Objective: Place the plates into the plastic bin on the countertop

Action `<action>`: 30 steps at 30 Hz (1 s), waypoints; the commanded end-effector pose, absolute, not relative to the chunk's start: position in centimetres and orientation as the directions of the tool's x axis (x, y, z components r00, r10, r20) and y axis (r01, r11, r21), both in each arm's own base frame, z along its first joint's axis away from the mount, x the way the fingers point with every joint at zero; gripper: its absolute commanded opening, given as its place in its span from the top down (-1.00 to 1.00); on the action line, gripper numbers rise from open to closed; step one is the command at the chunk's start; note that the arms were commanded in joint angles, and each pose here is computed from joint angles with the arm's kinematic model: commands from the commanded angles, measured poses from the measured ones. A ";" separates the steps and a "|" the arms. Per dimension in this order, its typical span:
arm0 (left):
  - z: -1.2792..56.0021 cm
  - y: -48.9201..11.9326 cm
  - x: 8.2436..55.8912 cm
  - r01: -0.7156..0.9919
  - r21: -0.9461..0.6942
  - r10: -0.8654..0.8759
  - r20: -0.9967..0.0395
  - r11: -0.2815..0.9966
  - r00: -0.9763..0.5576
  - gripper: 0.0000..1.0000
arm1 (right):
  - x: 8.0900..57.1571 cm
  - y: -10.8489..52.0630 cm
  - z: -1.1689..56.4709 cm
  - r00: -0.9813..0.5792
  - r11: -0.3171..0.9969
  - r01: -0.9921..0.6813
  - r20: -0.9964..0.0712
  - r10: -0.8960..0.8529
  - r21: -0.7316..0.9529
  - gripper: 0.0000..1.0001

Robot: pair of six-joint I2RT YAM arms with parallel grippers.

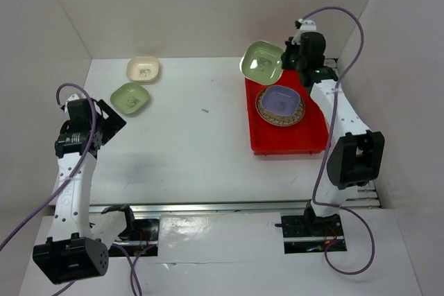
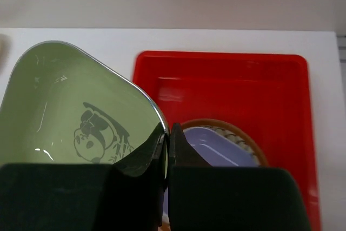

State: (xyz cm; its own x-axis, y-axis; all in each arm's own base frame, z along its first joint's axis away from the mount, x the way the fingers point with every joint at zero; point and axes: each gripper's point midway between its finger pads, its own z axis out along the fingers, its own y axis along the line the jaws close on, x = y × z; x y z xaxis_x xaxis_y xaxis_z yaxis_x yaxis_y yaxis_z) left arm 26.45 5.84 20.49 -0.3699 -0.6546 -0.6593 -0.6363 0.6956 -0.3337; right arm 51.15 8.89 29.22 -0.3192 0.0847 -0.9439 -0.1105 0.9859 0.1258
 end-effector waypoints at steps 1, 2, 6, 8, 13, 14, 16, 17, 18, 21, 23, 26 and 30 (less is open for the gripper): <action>21.6 4.7 28.1 -0.540 -0.387 -0.629 -0.673 0.747 -0.389 -1.00 | 51.9 5.5 25.9 -0.378 0.978 -0.168 -0.924 0.053 0.125 1.00; 21.6 4.5 28.2 -0.535 -0.392 -0.630 -0.670 0.749 -0.393 -1.00 | 52.1 4.7 25.4 -0.389 0.976 -0.170 -0.919 0.062 0.138 1.00; 21.2 4.3 28.1 -0.531 -0.394 -0.633 -0.661 0.750 -0.403 -1.00 | 53.1 1.1 23.1 -0.414 0.985 -0.123 -0.908 0.059 0.120 1.00; 21.2 4.2 28.1 -0.530 -0.389 -0.628 -0.664 0.753 -0.405 -1.00 | 53.2 0.4 21.0 -0.461 0.984 -0.112 -0.885 0.070 0.136 1.00; 20.6 4.6 28.3 -0.550 -0.370 -0.629 -0.659 0.748 -0.413 -1.00 | 53.2 0.1 17.4 -0.517 0.989 -0.066 -0.852 0.080 0.133 0.99; 20.7 4.6 28.5 -0.550 -0.370 -0.629 -0.659 0.748 -0.413 -1.00 | 53.1 -0.3 16.9 -0.524 0.990 -0.037 -0.846 0.094 0.133 0.94; 20.3 4.9 28.9 -0.564 -0.356 -0.631 -0.652 0.745 -0.421 -1.00 | 53.0 -0.4 16.5 -0.525 0.991 -0.027 -0.846 0.095 0.128 0.43; 20.5 5.1 29.0 -0.572 -0.348 -0.630 -0.651 0.743 -0.423 -1.00 | 52.8 -0.4 16.1 -0.534 0.990 -0.020 -0.839 0.106 0.137 0.06; 21.1 5.2 29.5 -0.568 -0.352 -0.629 -0.657 0.744 -0.416 -1.00 | 52.7 -0.4 16.6 -0.525 0.990 -0.021 -0.844 0.105 0.137 -0.32; 21.0 5.7 31.0 -0.608 -0.334 -0.654 -0.621 0.720 -0.432 -1.00 | 52.7 0.2 18.3 -0.489 0.988 -0.024 -0.864 0.121 0.152 -0.98; 20.3 6.1 32.5 -0.634 -0.320 -0.669 -0.598 0.704 -0.442 -1.00 | 52.6 0.9 19.5 -0.466 0.986 -0.034 -0.876 0.128 0.162 -0.98; 20.6 7.3 35.5 -0.659 -0.307 -0.681 -0.587 0.687 -0.437 -1.00 | 52.1 5.1 22.6 -0.423 0.975 -0.129 -0.899 0.109 0.179 -0.98; 19.6 9.0 39.1 -0.697 -0.298 -0.712 -0.555 0.652 -0.429 -1.00 | 49.7 13.5 25.5 -0.363 0.950 -0.278 -0.931 0.036 0.145 -0.98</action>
